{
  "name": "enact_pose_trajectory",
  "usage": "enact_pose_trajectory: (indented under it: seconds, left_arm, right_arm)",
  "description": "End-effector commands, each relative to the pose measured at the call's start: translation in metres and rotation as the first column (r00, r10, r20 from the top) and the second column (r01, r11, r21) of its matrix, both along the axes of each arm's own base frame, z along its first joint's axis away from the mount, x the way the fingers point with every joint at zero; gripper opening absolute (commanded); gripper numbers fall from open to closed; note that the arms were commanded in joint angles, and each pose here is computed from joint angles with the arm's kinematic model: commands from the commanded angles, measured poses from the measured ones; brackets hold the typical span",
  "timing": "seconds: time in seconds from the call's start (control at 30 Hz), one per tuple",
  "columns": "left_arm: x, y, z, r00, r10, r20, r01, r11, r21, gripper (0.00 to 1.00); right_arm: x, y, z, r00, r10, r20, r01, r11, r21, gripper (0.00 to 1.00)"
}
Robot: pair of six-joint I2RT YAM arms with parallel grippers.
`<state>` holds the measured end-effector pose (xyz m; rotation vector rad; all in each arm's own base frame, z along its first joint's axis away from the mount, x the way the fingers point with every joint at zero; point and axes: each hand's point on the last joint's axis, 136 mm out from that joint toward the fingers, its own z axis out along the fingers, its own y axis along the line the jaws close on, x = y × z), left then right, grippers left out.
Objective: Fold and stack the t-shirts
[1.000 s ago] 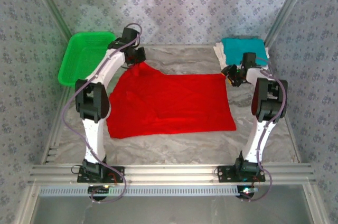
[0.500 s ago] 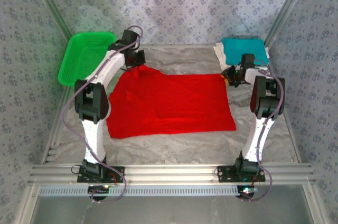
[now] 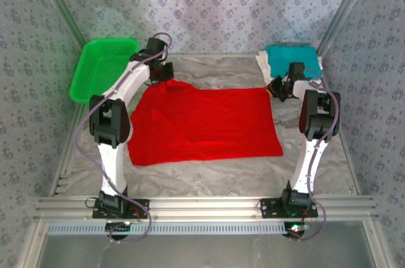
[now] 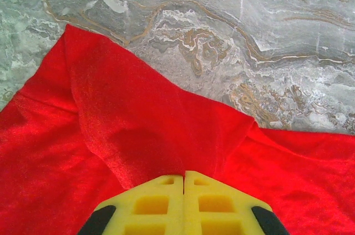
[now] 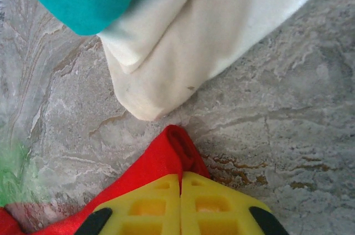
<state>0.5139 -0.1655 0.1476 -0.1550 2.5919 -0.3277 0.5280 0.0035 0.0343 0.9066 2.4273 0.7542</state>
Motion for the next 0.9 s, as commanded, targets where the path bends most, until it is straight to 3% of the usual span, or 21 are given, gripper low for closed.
enact_pose_trajectory:
  seconds: [0.0,0.47,0.87]
  left_arm:
    - [-0.006,0.009,0.035,0.998,-0.018,0.06,0.015,0.999,0.041,0.0]
    - [-0.041,0.038,0.063,0.996,-0.08,0.046,0.071,0.983,0.169,0.0]
    - [-0.09,0.048,0.062,0.988,-0.134,-0.08,0.148,0.966,0.211,0.0]
  right_arm:
    - [0.0,-0.004,0.016,1.0,-0.017,0.005,0.017,0.999,-0.027,0.03]
    - [-0.014,0.0,0.062,0.999,-0.011,0.047,0.011,1.0,-0.005,0.0]
    - [-0.043,0.002,0.07,1.0,-0.015,0.007,0.015,1.0,0.01,0.0]
